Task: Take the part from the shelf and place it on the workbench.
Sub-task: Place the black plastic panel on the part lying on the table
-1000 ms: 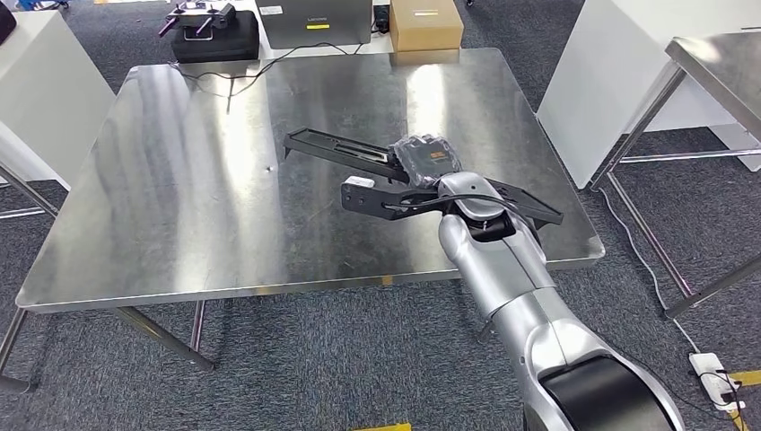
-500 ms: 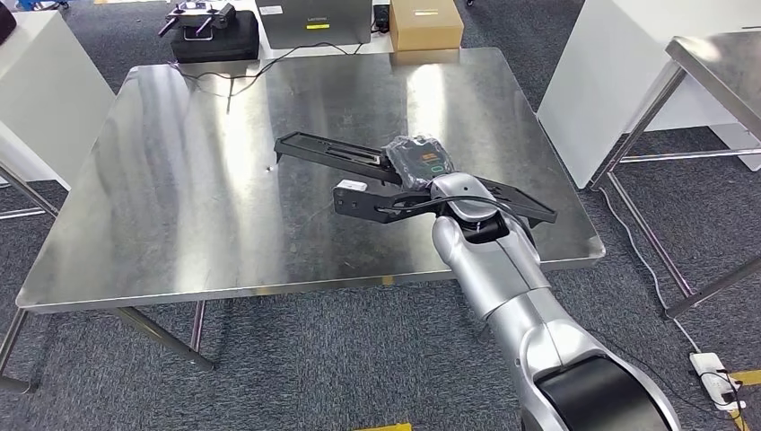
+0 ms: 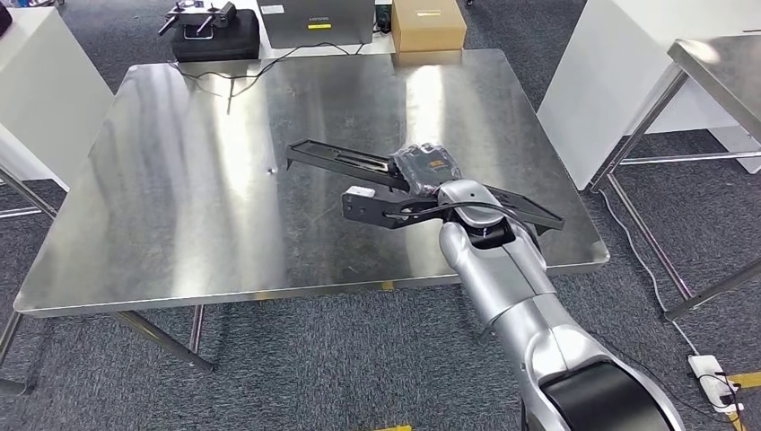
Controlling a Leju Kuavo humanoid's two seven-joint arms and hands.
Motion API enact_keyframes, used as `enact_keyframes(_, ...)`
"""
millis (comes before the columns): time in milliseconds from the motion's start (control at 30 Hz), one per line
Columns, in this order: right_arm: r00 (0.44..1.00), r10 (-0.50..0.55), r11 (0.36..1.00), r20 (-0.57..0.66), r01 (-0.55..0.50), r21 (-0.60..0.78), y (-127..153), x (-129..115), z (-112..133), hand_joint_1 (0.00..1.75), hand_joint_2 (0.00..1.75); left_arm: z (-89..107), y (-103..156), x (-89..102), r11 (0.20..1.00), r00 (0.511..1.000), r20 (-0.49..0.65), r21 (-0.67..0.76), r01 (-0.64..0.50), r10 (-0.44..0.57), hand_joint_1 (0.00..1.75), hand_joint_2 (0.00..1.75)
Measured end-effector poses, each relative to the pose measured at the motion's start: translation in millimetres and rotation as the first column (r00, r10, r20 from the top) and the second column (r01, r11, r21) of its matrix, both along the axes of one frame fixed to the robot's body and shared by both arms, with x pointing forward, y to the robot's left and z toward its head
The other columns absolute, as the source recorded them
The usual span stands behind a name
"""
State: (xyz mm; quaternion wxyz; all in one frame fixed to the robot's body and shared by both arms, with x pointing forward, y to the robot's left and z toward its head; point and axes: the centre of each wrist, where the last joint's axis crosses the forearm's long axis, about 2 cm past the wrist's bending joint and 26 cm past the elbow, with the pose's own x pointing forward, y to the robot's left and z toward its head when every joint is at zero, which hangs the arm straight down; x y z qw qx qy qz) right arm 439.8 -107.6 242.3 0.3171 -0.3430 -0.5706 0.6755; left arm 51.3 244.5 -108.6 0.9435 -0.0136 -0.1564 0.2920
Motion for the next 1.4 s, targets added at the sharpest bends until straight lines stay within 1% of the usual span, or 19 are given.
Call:
enact_keyframes(300, 1.0, -0.007, 1.0, 0.001, 0.007, -0.003, -3, 1, 0, 1.75, 1.75, 0.0, 0, 0.3, 1.0, 1.0, 0.001, 0.003, 0.006, -0.006, 0.0, 1.75)
enact_keyframes(500, 1.0, -0.007, 1.0, -0.008, 0.007, -0.004, -3, -1, -5, 1.75, 1.75, -0.2, 1, -0.8, 1.0, 1.0, -0.002, 0.006, 0.01, -0.01, 0.0, 1.75)
enact_keyframes(767, 1.0, -0.007, 1.0, 0.002, 0.007, -0.004, -3, 1, 0, 1.75, 1.75, 0.2, 0, 1.3, 1.0, 1.0, 0.0, 0.004, 0.01, -0.01, 0.0, 1.75)
enact_keyframes(967, 0.999, -0.017, 1.0, -0.03, 0.016, -0.016, -9, -3, -16, 1.75, 1.75, -0.3, 0, -2.4, 1.0, 1.0, -0.01, 0.006, 0.01, -0.01, 0.0, 1.75)
enact_keyframes(1167, 0.999, -0.018, 1.0, -0.029, 0.017, -0.022, -9, -2, -15, 1.75, 1.75, 0.1, -3, -1.3, 1.0, 1.0, -0.012, 0.003, 0.011, -0.011, 0.0, 1.75)
enact_keyframes(1300, 1.0, -0.01, 1.0, -0.016, 0.01, -0.017, -5, -1, -8, 1.75, 1.75, 0.4, -2, 1.1, 1.0, 0.999, -0.045, 0.014, 0.007, -0.007, 0.0, 1.75)
enact_keyframes(1400, 1.0, -0.001, 1.0, -0.023, 0.001, -0.014, -4, -2, -10, 1.75, 1.75, 0.4, -2, 1.1, 1.0, 0.997, -0.074, 0.023, 0.006, -0.004, 0.0, 1.75)
